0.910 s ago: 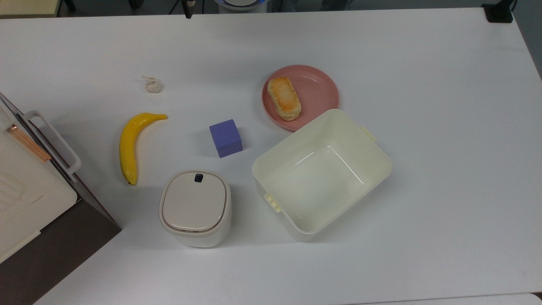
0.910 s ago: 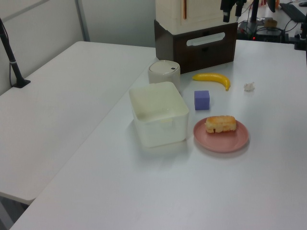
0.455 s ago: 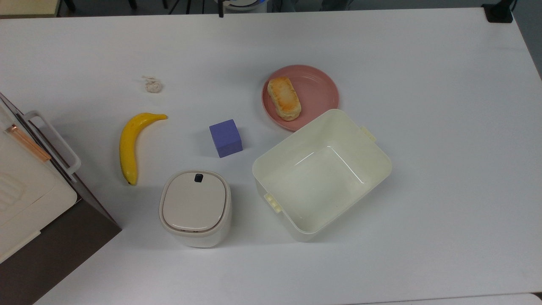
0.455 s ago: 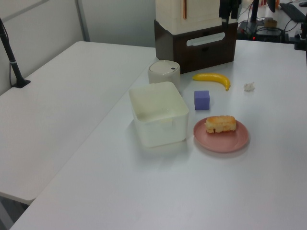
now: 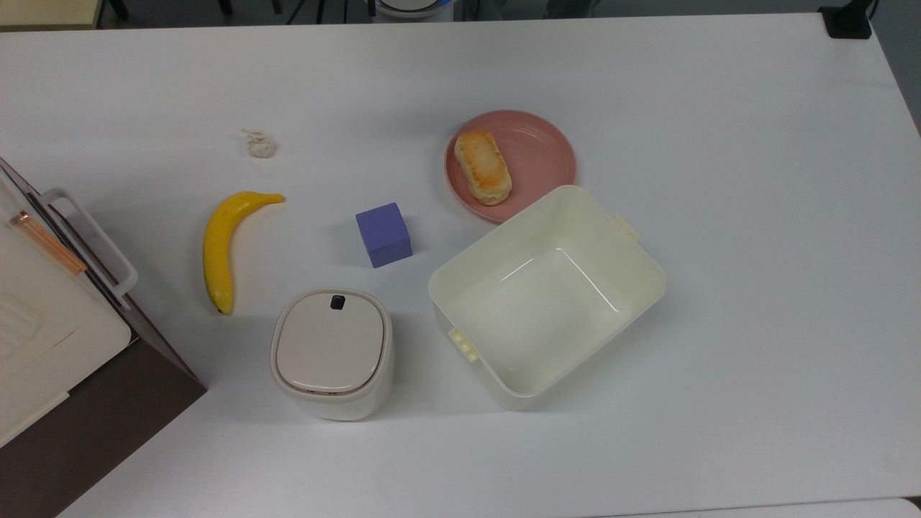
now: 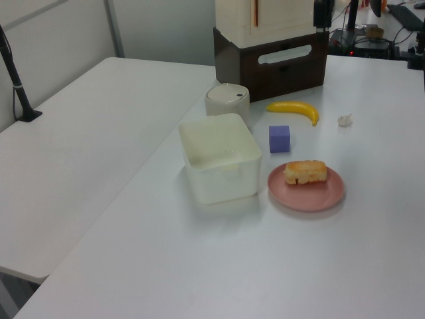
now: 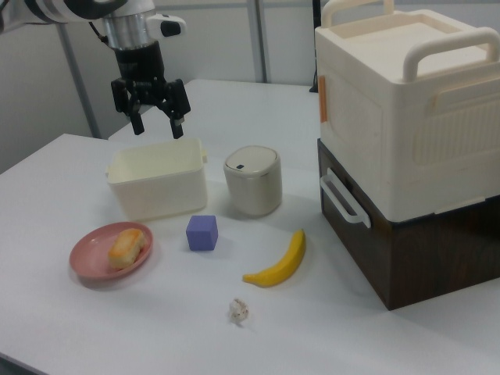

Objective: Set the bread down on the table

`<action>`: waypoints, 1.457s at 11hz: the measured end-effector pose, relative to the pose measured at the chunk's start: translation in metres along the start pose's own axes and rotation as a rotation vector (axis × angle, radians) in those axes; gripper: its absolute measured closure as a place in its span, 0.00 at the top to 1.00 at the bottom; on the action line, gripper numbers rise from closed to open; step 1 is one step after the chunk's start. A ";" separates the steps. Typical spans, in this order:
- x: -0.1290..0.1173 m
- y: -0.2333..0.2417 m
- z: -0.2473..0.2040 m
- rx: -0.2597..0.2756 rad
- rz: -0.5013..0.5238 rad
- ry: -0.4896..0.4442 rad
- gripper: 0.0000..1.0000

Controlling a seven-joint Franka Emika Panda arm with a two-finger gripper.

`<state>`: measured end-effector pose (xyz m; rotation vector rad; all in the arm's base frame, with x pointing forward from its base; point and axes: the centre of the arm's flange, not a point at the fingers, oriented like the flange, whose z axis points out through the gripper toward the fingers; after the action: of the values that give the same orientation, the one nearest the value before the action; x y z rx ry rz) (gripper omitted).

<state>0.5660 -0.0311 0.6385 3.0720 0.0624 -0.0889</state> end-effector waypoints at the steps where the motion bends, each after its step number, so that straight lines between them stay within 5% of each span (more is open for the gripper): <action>1: 0.000 0.000 0.000 0.000 0.016 -0.001 1.00; 16: 0.005 0.001 0.000 -0.002 0.103 0.032 1.00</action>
<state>0.5713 -0.0320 0.6387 3.0685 -0.0935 -0.0346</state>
